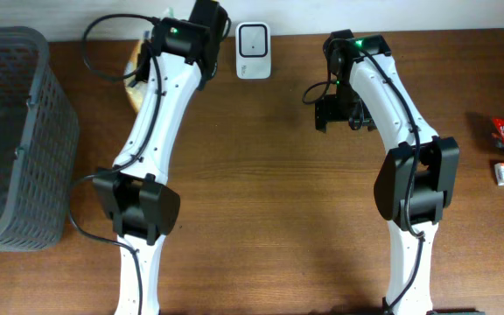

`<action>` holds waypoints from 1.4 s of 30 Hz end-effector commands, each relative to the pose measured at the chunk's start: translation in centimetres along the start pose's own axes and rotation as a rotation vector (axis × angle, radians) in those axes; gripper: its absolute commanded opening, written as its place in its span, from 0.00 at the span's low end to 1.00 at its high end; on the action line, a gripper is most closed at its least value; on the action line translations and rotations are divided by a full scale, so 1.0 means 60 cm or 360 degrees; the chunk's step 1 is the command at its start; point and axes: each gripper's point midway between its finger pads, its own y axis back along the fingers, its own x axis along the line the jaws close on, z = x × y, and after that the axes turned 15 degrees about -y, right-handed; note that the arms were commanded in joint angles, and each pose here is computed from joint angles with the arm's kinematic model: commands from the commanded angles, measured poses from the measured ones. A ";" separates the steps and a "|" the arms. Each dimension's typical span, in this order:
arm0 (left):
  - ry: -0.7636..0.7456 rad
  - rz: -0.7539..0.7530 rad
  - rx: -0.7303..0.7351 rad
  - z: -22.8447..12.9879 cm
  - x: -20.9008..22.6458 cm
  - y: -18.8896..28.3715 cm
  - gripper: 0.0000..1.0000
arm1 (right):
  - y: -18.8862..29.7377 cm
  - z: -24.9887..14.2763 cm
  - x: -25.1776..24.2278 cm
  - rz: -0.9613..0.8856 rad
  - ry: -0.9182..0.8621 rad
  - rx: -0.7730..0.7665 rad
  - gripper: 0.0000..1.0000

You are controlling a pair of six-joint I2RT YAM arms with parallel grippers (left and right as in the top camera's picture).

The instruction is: Scan the item barcode

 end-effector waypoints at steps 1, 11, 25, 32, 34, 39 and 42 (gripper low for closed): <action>0.0018 -0.0297 -0.0063 0.000 -0.060 0.045 0.00 | 0.013 0.010 -0.009 -0.0003 -0.0021 -0.0048 0.99; -0.0060 0.0598 0.0011 -0.020 0.049 0.024 0.00 | 0.013 0.010 -0.009 -0.0003 -0.0021 -0.0047 0.98; 0.0030 -0.0489 0.0184 -0.052 -0.122 -0.027 0.00 | 0.013 0.011 -0.009 -0.0003 -0.0021 -0.0048 0.99; -0.0086 -0.1244 0.0137 -0.049 -0.286 0.103 0.00 | 0.013 0.011 -0.009 -0.0003 -0.0021 -0.0048 0.99; -0.0122 -0.1433 0.0144 -0.055 -0.319 0.142 0.04 | 0.013 0.011 -0.009 -0.0003 -0.0021 -0.0048 0.98; -0.0170 -0.1491 0.0154 -0.064 -0.322 0.167 0.86 | 0.013 0.011 -0.008 -0.0003 -0.0021 -0.0048 0.98; -0.0083 -0.1398 0.0054 -0.040 -0.241 0.160 0.86 | 0.014 0.022 -0.002 0.0021 -0.0029 -0.0091 0.98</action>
